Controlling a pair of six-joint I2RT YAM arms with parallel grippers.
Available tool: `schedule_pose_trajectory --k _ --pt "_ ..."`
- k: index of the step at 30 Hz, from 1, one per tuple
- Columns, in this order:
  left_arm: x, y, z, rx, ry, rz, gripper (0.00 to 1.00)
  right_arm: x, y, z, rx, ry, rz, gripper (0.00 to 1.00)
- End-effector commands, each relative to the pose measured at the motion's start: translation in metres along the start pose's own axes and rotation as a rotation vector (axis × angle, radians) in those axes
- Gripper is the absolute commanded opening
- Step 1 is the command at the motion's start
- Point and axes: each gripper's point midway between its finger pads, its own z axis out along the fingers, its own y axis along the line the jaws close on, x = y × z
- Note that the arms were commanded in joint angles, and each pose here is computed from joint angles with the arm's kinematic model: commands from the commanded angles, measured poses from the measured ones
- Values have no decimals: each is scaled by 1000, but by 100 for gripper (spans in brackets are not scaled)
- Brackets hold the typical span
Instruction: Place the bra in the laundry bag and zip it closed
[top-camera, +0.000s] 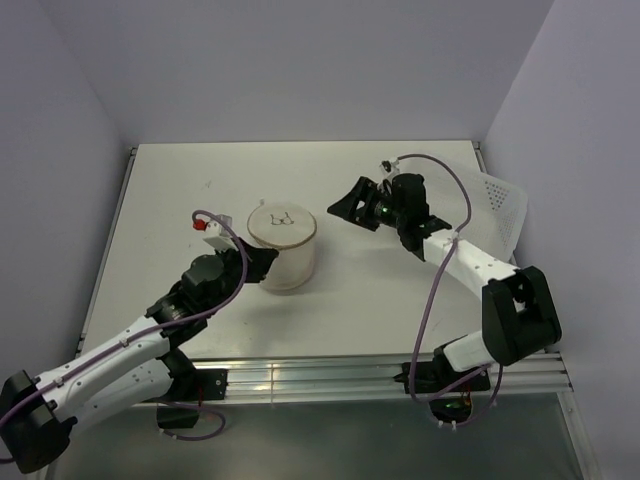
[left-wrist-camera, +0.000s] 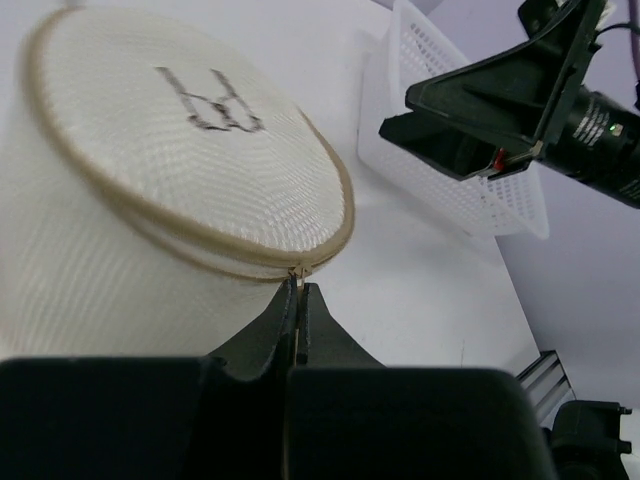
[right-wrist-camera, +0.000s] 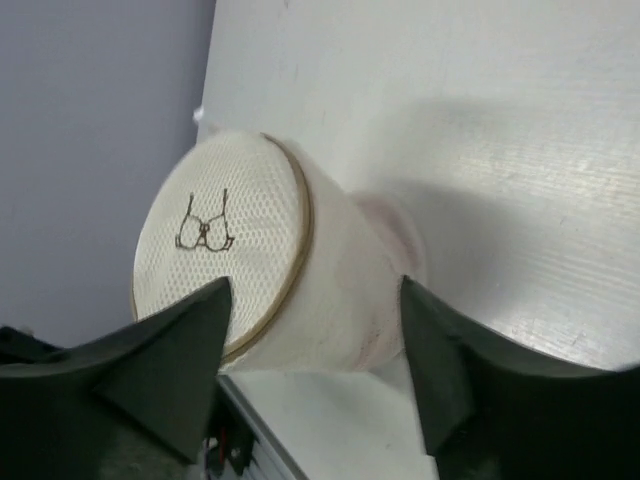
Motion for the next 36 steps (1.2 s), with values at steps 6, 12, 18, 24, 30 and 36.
schedule_pose_trajectory --k 6,12,18,24,30,36 --pt "18 -55 24 193 70 -47 0 38 33 -38 -53 -125 -3 79" --pt "30 -70 32 245 103 -53 0 71 59 -32 -145 -75 59 78" --pt "39 -62 25 230 117 -69 0 64 64 -17 -150 -82 48 68" --pt "43 -55 22 212 126 -70 0 66 64 -2 -171 -61 97 23" --pt "41 -40 17 151 118 -19 0 49 48 0 -114 -88 62 0" --pt "35 -11 8 38 103 56 0 0 27 -7 -113 -99 17 0"
